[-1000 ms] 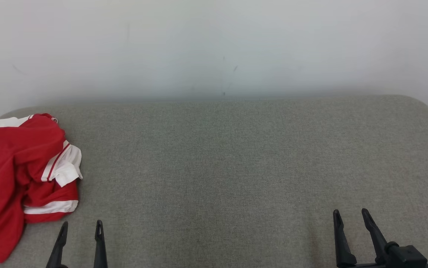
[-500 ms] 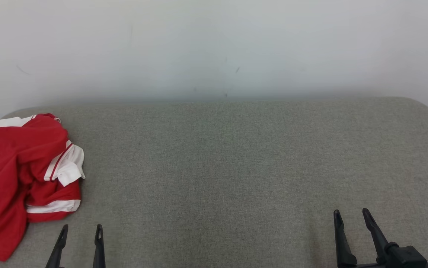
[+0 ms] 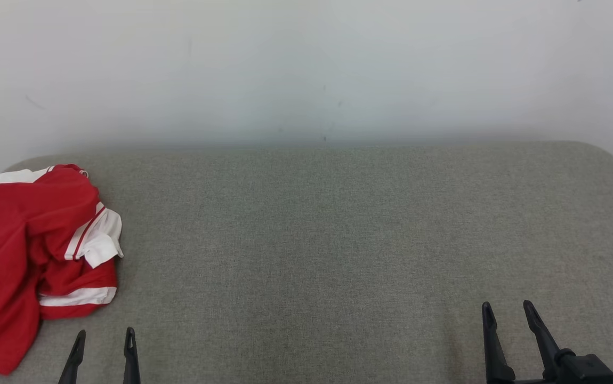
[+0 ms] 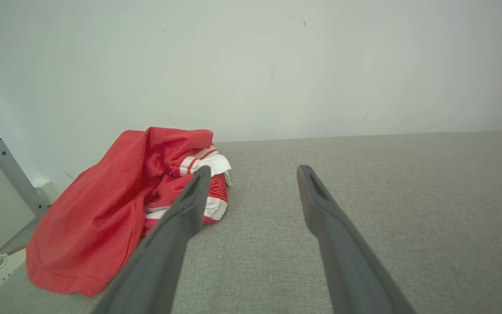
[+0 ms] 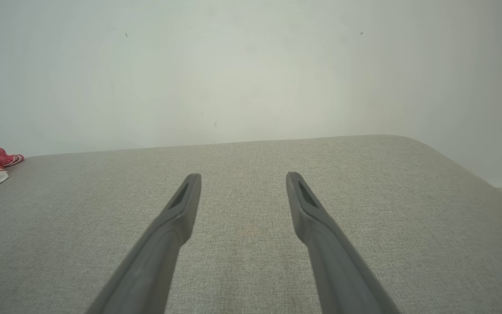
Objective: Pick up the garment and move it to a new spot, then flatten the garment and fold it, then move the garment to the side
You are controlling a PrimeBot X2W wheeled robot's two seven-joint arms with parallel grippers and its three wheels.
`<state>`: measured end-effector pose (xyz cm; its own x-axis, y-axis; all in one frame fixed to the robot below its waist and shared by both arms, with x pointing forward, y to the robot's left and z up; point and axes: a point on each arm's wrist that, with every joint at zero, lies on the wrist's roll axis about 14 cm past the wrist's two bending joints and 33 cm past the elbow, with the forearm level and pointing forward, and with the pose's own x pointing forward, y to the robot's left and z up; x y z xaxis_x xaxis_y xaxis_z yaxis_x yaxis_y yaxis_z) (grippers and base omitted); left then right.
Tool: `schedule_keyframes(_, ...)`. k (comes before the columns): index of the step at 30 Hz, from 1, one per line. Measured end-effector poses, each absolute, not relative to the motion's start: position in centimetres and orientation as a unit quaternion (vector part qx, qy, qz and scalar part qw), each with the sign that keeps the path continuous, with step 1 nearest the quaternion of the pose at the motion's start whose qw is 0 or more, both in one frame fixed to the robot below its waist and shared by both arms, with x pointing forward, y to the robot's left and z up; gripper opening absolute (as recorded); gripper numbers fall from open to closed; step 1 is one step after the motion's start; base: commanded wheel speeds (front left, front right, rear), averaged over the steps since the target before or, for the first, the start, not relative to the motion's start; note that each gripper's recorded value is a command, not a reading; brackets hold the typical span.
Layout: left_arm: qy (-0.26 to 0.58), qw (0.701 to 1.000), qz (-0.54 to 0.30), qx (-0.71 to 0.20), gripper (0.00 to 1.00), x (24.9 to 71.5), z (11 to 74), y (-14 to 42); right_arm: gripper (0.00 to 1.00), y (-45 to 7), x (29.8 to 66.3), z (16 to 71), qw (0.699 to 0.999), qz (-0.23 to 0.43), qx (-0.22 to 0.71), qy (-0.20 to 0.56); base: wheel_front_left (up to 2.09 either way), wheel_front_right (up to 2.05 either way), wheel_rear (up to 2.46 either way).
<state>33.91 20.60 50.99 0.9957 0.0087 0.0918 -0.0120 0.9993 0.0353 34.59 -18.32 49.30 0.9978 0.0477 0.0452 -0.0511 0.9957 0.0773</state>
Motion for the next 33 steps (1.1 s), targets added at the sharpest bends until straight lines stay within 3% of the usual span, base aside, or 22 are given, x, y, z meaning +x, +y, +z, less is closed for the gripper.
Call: schedule_keyframes(33, -0.046, 0.999, 0.006, 0.006, 1.00, 33.66, 50.91, 20.54, 1.00, -18.21, 34.03, 48.72, 0.999, 0.026, 0.040, -0.013, 0.00, 0.00, 0.00)
